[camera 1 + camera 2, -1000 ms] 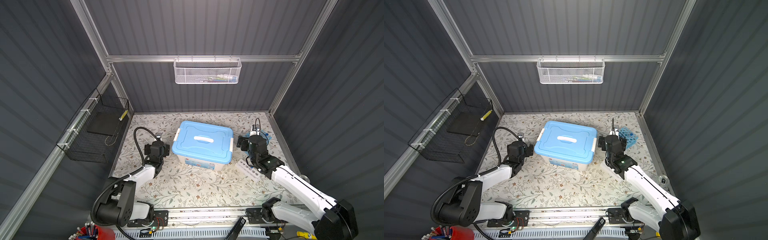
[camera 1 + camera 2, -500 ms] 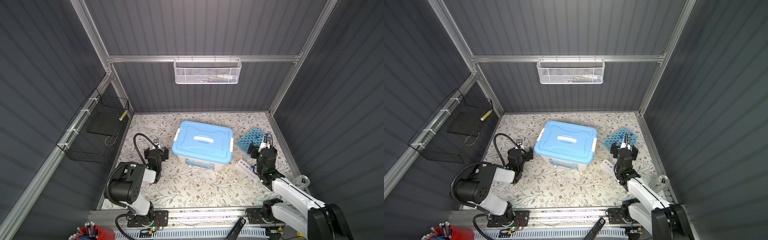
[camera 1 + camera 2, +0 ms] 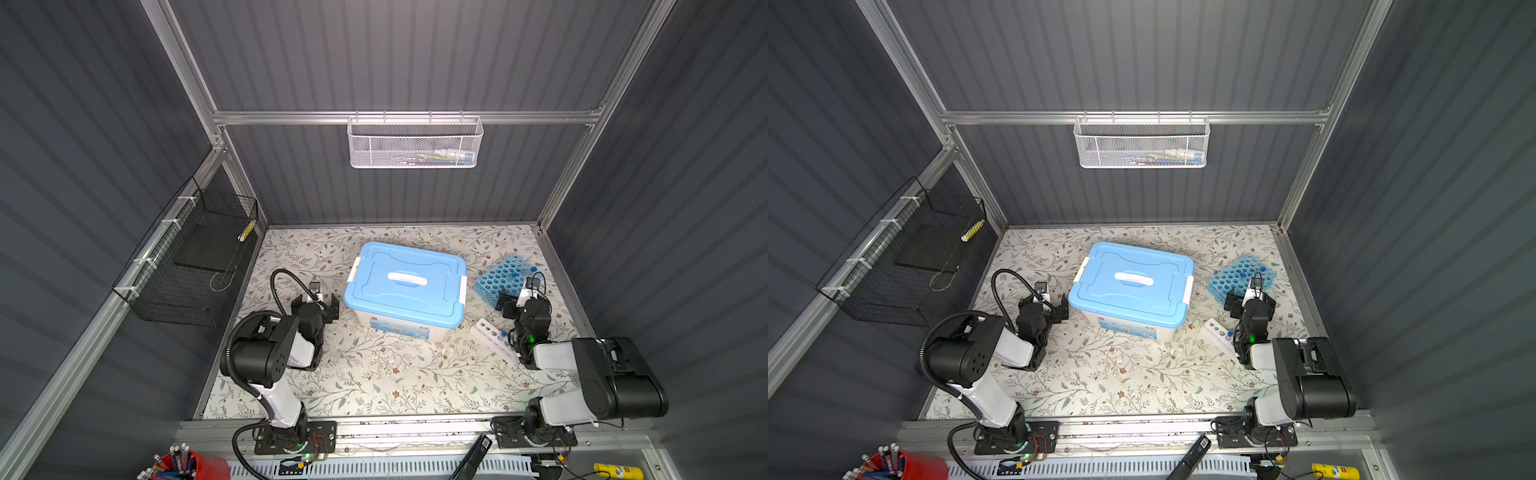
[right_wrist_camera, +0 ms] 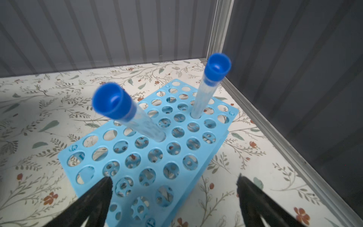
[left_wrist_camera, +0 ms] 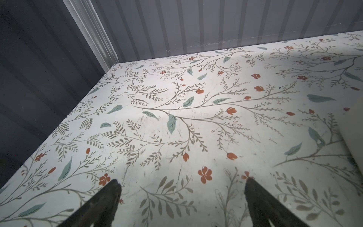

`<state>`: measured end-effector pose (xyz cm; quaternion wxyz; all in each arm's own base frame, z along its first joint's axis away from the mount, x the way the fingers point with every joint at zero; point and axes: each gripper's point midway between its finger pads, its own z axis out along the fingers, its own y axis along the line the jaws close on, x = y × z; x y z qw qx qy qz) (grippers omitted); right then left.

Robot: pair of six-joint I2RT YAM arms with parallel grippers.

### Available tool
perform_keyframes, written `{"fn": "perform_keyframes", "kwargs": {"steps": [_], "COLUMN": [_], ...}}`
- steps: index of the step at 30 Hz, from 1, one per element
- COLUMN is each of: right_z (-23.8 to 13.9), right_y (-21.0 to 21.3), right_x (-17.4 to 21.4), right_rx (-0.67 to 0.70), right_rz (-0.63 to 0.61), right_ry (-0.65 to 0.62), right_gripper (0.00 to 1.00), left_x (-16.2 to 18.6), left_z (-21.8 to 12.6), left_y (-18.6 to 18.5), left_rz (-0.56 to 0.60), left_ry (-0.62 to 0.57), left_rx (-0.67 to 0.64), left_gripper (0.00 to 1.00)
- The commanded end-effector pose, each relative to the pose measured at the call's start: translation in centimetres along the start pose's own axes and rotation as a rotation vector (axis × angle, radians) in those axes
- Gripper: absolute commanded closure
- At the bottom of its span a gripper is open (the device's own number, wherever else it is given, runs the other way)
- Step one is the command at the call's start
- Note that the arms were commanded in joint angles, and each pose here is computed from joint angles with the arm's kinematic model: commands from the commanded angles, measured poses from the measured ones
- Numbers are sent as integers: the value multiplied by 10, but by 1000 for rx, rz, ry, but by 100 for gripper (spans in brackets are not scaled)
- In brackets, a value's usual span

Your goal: Organize the chemistry lab equipment

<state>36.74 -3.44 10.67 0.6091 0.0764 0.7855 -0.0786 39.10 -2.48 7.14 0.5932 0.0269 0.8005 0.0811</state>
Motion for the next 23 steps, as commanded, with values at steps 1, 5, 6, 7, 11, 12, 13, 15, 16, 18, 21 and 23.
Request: {"fn": "perform_keyframes", "kwargs": {"steps": [1, 5, 6, 7, 11, 12, 13, 15, 16, 18, 21, 23], "right_z": [2, 1, 1, 1, 2, 2, 2, 2, 2, 1, 1, 2], "right_y": [8, 9, 8, 8, 8, 8, 8, 8, 8, 8, 8, 7], "right_x": [-21, -20, -21, -20, -20, -20, -20, -21, -20, -20, -20, -20], "right_rx": [-55, -58, -57, -57, -54, -54, -53, -54, -54, -54, -54, -46], "right_rz": [11, 10, 10, 11, 12, 11, 12, 12, 12, 12, 12, 14], "right_ry": [-77, -79, -82, -72, -73, -71, -72, -76, -74, -74, -74, -71], "right_gripper": [1, 1, 1, 1, 1, 1, 1, 1, 1, 1, 1, 1], "left_x": [-8, -5, -4, -3, -5, -5, -5, -5, -5, -3, -3, -4], "left_z": [3, 14, 17, 15, 12, 13, 15, 15, 15, 17, 17, 15], "left_y": [6, 21, 25, 28, 27, 27, 26, 26, 26, 26, 26, 27], "left_rz": [-3, -28, -38, -46, -43, -40, -41, -42, -42, -42, -44, -46], "left_ry": [-16, 48, 64, 62, 36, 44, 48, 48, 49, 65, 65, 54], "left_rx": [-31, -133, -161, -169, -162, -164, -161, -162, -161, -159, -160, -162], "left_gripper": [0, 0, 0, 0, 0, 0, 0, 0, 0, 0, 0, 0]}}
